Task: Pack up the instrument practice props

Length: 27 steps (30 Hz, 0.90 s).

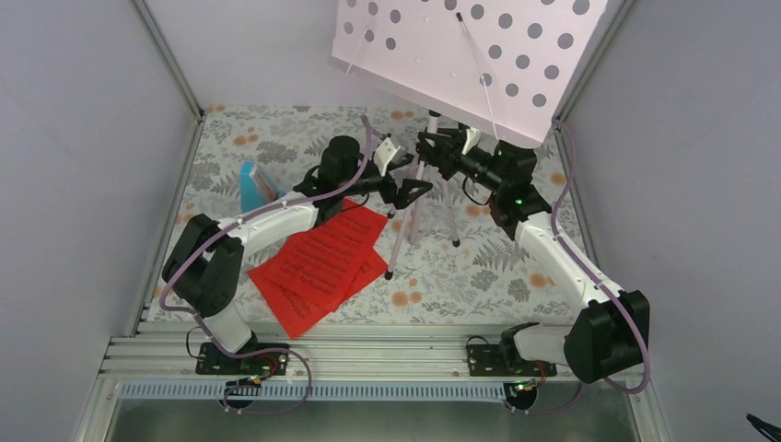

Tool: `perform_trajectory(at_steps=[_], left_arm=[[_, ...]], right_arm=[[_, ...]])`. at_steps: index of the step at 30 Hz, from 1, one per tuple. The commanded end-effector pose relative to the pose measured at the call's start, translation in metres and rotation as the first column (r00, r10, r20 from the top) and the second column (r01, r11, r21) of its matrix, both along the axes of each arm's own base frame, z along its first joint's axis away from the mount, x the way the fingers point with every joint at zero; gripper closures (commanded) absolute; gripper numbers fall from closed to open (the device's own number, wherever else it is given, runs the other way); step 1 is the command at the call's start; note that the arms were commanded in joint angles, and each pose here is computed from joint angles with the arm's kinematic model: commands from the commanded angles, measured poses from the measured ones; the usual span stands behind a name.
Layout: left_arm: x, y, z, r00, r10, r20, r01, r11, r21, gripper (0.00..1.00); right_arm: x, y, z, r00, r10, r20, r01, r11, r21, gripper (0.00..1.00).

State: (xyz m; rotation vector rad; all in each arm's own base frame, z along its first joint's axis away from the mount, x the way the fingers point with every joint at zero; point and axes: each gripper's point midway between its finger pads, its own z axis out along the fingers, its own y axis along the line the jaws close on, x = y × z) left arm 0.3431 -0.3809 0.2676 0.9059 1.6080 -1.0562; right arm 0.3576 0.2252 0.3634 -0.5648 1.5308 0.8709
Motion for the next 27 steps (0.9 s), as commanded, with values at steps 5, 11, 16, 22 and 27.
perform_trajectory(at_steps=[5,11,16,22,27], left_arm=[[0.008,-0.013,0.005,0.996,-0.063,0.063,0.066,0.996,-0.053,0.0],[0.007,-0.02,0.002,0.994,-0.094,0.052,0.097,0.993,-0.065,0.15],[0.009,-0.024,0.002,0.994,-0.095,0.047,0.099,0.992,-0.074,0.33],[0.006,-0.033,0.009,0.992,-0.106,0.061,0.111,0.99,-0.085,0.46],[-0.002,-0.038,0.02,0.989,-0.129,0.073,0.136,0.985,-0.107,0.43]], right_arm=[[-0.036,-0.002,0.078,0.972,0.042,0.231,-0.069,0.992,0.11,0.96],[-0.038,-0.003,0.079,0.972,0.04,0.23,-0.069,0.99,0.122,0.96],[-0.043,-0.006,0.085,0.971,0.036,0.235,-0.071,0.988,0.141,0.96],[-0.047,-0.011,0.093,0.97,0.011,0.242,-0.053,0.984,0.168,0.96],[-0.049,-0.025,0.109,0.967,-0.069,0.246,0.012,0.974,0.227,0.96]])
